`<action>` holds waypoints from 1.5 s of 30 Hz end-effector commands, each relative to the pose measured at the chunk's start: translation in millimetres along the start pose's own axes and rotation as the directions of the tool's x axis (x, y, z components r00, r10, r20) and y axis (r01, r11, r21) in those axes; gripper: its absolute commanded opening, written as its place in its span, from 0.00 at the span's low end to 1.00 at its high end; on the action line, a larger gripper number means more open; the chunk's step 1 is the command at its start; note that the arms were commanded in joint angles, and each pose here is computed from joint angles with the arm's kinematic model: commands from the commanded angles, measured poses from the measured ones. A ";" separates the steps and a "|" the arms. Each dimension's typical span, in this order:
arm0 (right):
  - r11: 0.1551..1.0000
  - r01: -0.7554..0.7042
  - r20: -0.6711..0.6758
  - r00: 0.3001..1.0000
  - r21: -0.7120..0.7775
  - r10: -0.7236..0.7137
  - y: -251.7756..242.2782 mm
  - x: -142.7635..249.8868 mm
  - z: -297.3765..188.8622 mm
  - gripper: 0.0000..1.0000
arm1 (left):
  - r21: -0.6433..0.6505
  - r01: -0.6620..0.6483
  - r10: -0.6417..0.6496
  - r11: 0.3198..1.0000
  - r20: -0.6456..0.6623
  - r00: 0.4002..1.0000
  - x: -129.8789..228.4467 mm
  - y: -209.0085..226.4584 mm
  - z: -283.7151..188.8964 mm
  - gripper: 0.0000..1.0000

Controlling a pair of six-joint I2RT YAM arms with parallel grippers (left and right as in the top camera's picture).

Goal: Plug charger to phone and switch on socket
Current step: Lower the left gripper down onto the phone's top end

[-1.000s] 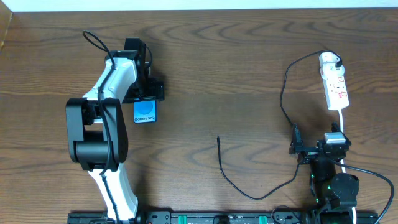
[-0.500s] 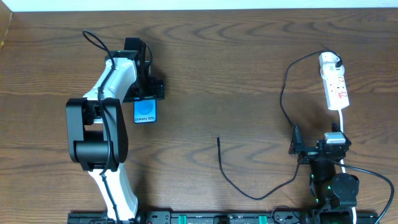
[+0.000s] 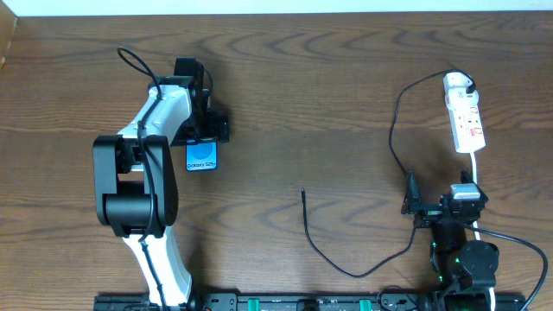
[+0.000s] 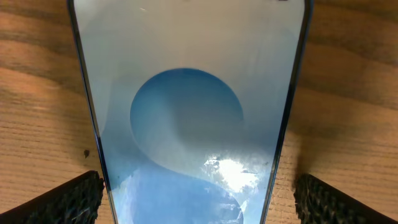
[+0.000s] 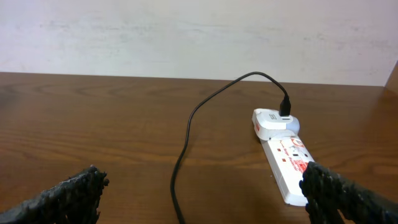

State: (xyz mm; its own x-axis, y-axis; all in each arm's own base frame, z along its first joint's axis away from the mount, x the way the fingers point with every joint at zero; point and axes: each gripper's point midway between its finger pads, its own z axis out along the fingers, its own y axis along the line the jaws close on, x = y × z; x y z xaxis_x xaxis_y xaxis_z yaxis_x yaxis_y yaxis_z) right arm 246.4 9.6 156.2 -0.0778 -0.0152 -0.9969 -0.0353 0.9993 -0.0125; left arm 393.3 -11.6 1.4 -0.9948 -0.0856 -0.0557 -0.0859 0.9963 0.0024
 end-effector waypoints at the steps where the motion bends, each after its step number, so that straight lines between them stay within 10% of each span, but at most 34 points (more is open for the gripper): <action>1: 1.000 -0.006 0.003 1.000 0.001 0.006 0.4 -0.2 -0.4 0.99 | -0.015 0.009 -0.009 1.000 -0.016 1.000 3.9 4.3 10.6 0.98; 45: 1.000 -0.006 0.003 1.000 0.001 0.006 0.4 -0.3 -0.4 0.99 | -0.023 0.007 -0.009 1.000 -0.078 0.997 22.6 6.4 16.3 0.98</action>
State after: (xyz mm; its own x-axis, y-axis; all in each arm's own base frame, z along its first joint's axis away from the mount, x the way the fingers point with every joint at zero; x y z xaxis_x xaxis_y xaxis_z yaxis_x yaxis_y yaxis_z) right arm 246.4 9.6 156.2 -0.0774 -0.0152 -0.9969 -0.0352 0.9993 -0.0125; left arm 374.1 -13.7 -2.8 -0.9962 -0.0863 -0.0145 -0.0862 0.9962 -0.0088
